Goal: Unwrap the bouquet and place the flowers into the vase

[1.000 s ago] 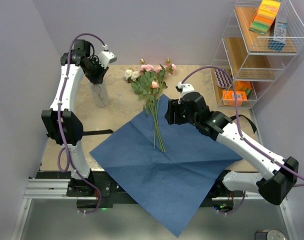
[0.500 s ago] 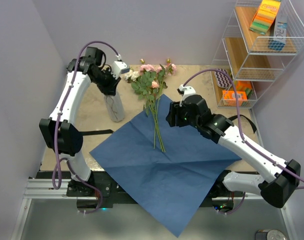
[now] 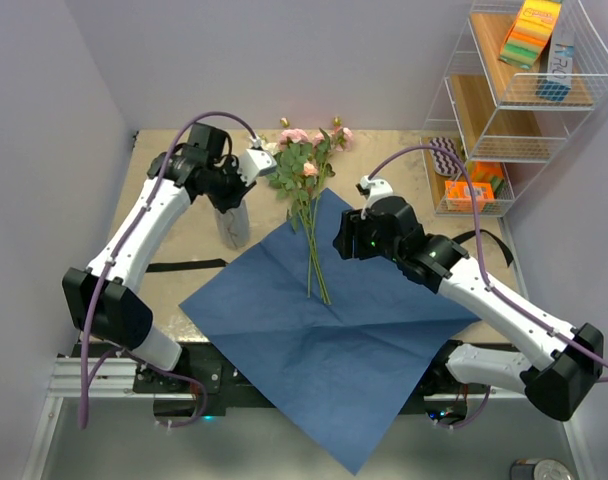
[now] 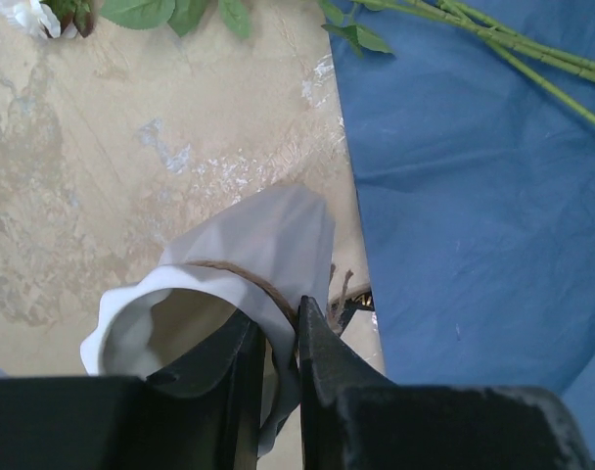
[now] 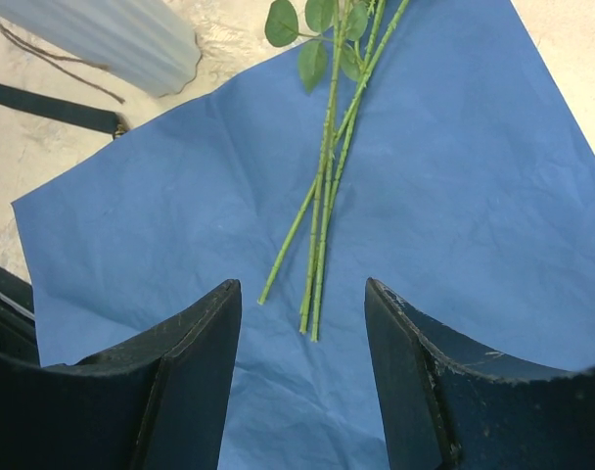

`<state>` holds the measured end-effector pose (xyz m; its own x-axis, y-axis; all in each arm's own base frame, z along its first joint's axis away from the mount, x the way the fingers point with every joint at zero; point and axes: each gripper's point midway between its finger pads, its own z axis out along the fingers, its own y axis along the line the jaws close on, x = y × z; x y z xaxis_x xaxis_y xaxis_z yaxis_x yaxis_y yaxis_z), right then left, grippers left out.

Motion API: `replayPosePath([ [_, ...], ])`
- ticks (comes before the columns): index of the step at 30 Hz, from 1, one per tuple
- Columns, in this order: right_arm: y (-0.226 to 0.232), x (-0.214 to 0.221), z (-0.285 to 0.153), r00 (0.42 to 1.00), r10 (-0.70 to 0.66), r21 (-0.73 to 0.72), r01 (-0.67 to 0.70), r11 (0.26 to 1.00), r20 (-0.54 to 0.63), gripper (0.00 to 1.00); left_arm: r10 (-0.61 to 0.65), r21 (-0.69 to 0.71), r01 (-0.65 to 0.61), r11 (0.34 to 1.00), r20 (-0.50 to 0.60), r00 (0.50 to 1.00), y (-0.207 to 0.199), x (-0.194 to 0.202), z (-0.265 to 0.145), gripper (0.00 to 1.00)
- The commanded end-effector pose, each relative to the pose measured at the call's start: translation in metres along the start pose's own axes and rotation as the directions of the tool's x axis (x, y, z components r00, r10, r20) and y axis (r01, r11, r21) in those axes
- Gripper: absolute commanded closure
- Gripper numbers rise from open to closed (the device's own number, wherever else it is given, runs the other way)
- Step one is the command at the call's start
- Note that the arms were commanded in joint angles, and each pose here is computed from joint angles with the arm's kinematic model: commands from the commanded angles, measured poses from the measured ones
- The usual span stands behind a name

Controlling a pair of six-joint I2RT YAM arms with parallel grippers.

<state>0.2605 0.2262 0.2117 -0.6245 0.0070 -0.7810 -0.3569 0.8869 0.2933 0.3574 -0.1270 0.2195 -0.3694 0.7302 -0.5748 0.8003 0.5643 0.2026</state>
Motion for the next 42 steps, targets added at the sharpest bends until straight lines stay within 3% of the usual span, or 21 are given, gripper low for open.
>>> replayPosePath([
  [1, 0.008, -0.012, -0.006, 0.998, 0.028, -0.042, -0.026, 0.999, 0.053, 0.43, 0.053, -0.168, -0.038, 0.985, 0.086, 0.995, 0.030, -0.030, -0.015, 1.00],
  [2, 0.007, -0.011, -0.006, 0.998, 0.029, -0.041, -0.027, 0.999, 0.052, 0.43, 0.050, -0.162, -0.035, 0.986, 0.095, 0.994, 0.029, -0.033, -0.016, 1.00],
  [3, 0.006, -0.011, -0.006, 0.998, 0.030, -0.038, -0.028, 0.999, 0.052, 0.43, 0.049, -0.157, -0.034, 0.987, 0.098, 0.994, 0.028, -0.034, -0.017, 0.92],
  [5, 0.006, -0.009, -0.006, 0.998, 0.028, -0.037, -0.027, 0.999, 0.047, 0.43, 0.049, -0.153, -0.032, 0.988, 0.111, 0.993, 0.026, -0.036, -0.020, 0.68],
  [6, 0.005, -0.008, -0.005, 0.998, 0.030, -0.032, -0.029, 0.999, 0.046, 0.42, 0.052, -0.149, -0.034, 0.988, 0.116, 0.992, 0.025, -0.037, -0.021, 0.47],
  [9, 0.005, -0.007, -0.004, 0.998, 0.034, -0.032, -0.032, 0.999, 0.044, 0.42, 0.051, -0.141, -0.033, 0.989, 0.125, 0.991, 0.023, -0.041, -0.027, 0.19],
  [11, 0.005, -0.006, -0.004, 0.999, 0.033, -0.031, -0.032, 0.999, 0.041, 0.42, 0.050, -0.141, -0.031, 0.989, 0.134, 0.990, 0.023, -0.044, -0.033, 0.17],
  [14, 0.005, -0.005, -0.003, 0.999, 0.036, -0.031, -0.035, 0.999, 0.038, 0.41, 0.050, -0.156, -0.026, 0.987, 0.153, 0.987, 0.025, -0.051, -0.043, 0.03],
  [19, -0.003, -0.006, 0.002, 0.999, 0.038, 0.023, -0.039, 0.999, 0.034, 0.41, 0.047, -0.171, -0.009, 0.985, 0.218, 0.975, 0.024, -0.069, -0.074, 0.01],
  [23, -0.017, 0.012, 0.027, 0.996, 0.023, 0.131, -0.011, 0.991, -0.089, 0.42, 0.045, -0.222, 0.025, 0.975, 0.308, 0.950, 0.024, -0.089, -0.117, 0.01],
  [27, -0.012, 0.004, 0.054, 0.998, 0.022, 0.130, -0.014, 0.991, -0.063, 0.46, 0.015, -0.313, 0.127, 0.941, 0.415, 0.910, 0.027, -0.087, -0.162, 0.01],
  [32, -0.010, -0.002, 0.103, 0.998, -0.014, 0.158, 0.024, 0.987, -0.067, 0.51, -0.114, -0.309, 0.252, 0.917, 0.402, 0.908, 0.030, -0.038, -0.146, 0.01],
  [36, 0.006, -0.019, 0.131, 0.997, -0.073, 0.093, 0.075, 0.993, -0.016, 0.51, -0.196, -0.334, 0.364, 0.869, 0.444, 0.875, 0.036, -0.013, -0.153, 0.01],
  [42, 0.008, -0.018, 0.179, 0.985, -0.161, 0.100, 0.166, 0.981, -0.061, 0.53, -0.253, -0.319, 0.390, 0.864, 0.395, 0.883, 0.030, 0.011, -0.133, 0.01],
])
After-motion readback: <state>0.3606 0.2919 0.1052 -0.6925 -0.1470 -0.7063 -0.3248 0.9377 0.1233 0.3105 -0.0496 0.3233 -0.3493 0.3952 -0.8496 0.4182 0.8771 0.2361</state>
